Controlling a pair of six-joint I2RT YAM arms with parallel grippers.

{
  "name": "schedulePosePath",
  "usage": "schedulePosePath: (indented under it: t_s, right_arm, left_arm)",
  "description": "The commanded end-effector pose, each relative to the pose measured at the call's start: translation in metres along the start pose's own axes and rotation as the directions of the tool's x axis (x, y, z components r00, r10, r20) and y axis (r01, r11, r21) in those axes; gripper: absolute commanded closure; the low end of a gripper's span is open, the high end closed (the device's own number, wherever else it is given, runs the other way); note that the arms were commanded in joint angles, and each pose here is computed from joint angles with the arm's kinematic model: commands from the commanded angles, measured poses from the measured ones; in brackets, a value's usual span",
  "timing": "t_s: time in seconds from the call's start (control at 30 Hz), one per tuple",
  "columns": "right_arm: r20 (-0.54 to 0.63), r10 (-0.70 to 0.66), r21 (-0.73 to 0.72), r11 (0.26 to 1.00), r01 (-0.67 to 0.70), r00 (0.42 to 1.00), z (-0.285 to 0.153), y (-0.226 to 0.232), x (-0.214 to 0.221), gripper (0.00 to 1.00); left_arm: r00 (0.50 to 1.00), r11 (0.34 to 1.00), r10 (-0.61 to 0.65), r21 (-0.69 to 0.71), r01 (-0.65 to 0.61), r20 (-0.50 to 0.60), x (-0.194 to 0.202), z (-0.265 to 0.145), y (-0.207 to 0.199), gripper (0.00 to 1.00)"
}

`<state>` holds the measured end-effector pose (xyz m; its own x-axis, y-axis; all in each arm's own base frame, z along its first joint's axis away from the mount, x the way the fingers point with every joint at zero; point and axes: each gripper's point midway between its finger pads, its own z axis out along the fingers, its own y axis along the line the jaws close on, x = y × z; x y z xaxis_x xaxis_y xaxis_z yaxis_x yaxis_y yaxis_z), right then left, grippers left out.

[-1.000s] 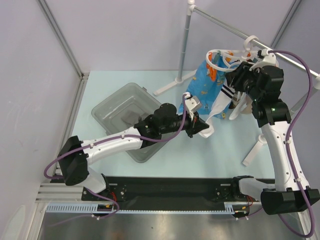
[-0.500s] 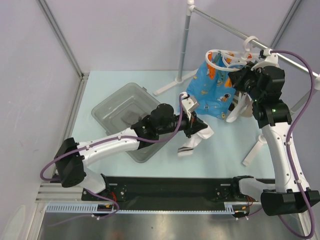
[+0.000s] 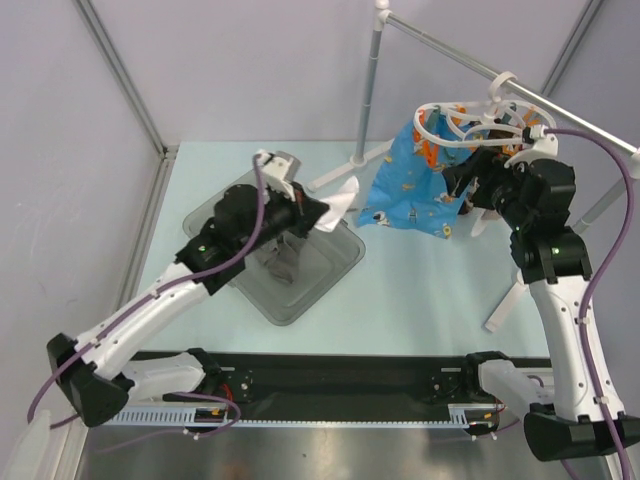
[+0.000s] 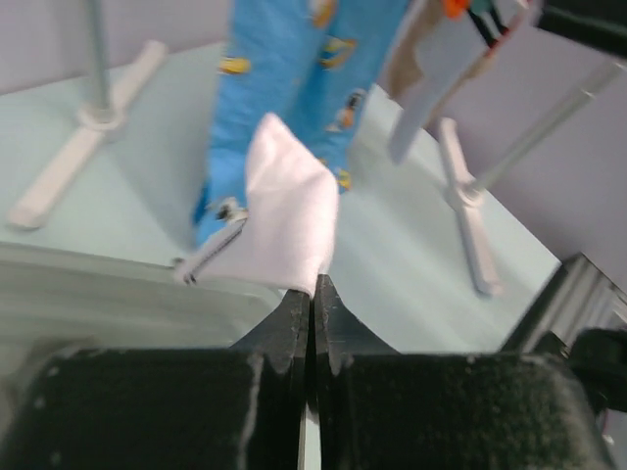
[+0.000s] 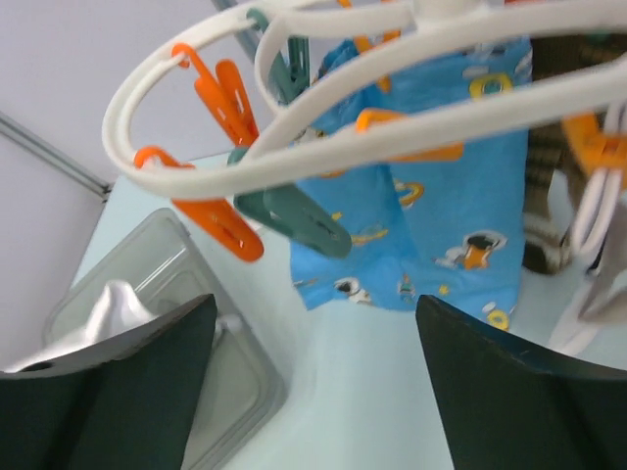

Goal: Remove the socks clipped to the hanger

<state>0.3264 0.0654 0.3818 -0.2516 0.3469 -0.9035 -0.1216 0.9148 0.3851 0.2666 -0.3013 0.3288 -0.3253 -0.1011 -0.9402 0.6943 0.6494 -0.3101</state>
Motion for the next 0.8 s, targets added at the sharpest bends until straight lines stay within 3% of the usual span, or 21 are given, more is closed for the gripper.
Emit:
schedulePosePath:
  t_s: [0.0, 0.07, 0.33, 0.43, 0.47, 0.53, 0.57, 0.67, 0.77]
  right_arm:
    - [-0.025, 0.009, -0.038, 0.999, -0.01, 1.0, -0.021, 0.006, 0.011, 0.06]
    - [-0.04, 0.012, -0.047, 0.999, -0.013, 0.999, -0.031, 0.007, 0.021, 0.0]
    - [-0.075, -0.025, -0.027, 0.999, 0.023, 0.997, -0.049, 0.001, 0.034, 0.0]
    - [-0.092, -0.017, -0.03, 0.999, 0.014, 0.996, -0.053, 0.0, 0.043, 0.0]
    - [-0.097, -0.016, -0.028, 1.0, 0.013, 0.995, -0.053, -0.002, 0.047, 0.0]
    - [-0.115, -0.012, -0.014, 1.0, 0.011, 0.993, -0.053, -0.008, 0.06, 0.0]
    - [-0.117, -0.009, -0.002, 1.0, 0.009, 0.993, -0.053, -0.011, 0.063, 0.0]
    - [-0.133, 0.017, 0.055, 0.998, -0.01, 0.991, -0.051, -0.024, 0.076, 0.0]
    - [-0.124, 0.016, 0.105, 0.994, -0.003, 0.992, -0.045, -0.038, 0.085, 0.02]
  left_arm:
    - [0.999, 0.981, -0.02, -0.193, 0.014, -0.028, -0.002, -0.029, 0.049, 0.97]
    - [0.997, 0.964, -0.04, -0.266, 0.019, -0.073, 0.01, -0.037, 0.074, 0.97]
    - [0.981, 0.899, -0.128, -0.434, 0.052, -0.147, 0.045, -0.047, 0.132, 0.89]
    - [0.975, 0.876, -0.151, -0.48, 0.056, -0.163, 0.054, -0.048, 0.143, 0.61]
    - [0.975, 0.872, -0.152, -0.486, 0.054, -0.164, 0.056, -0.048, 0.145, 0.39]
    - [0.976, 0.865, -0.153, -0.499, 0.056, -0.156, 0.056, -0.049, 0.147, 0.3]
    - [0.978, 0.863, -0.147, -0.502, 0.054, -0.147, 0.055, -0.051, 0.148, 0.19]
    - [0.983, 0.869, -0.134, -0.491, 0.054, -0.129, 0.049, -0.053, 0.145, 0.06]
    - [0.985, 0.882, -0.12, -0.468, 0.049, -0.123, 0.044, -0.054, 0.14, 0.01]
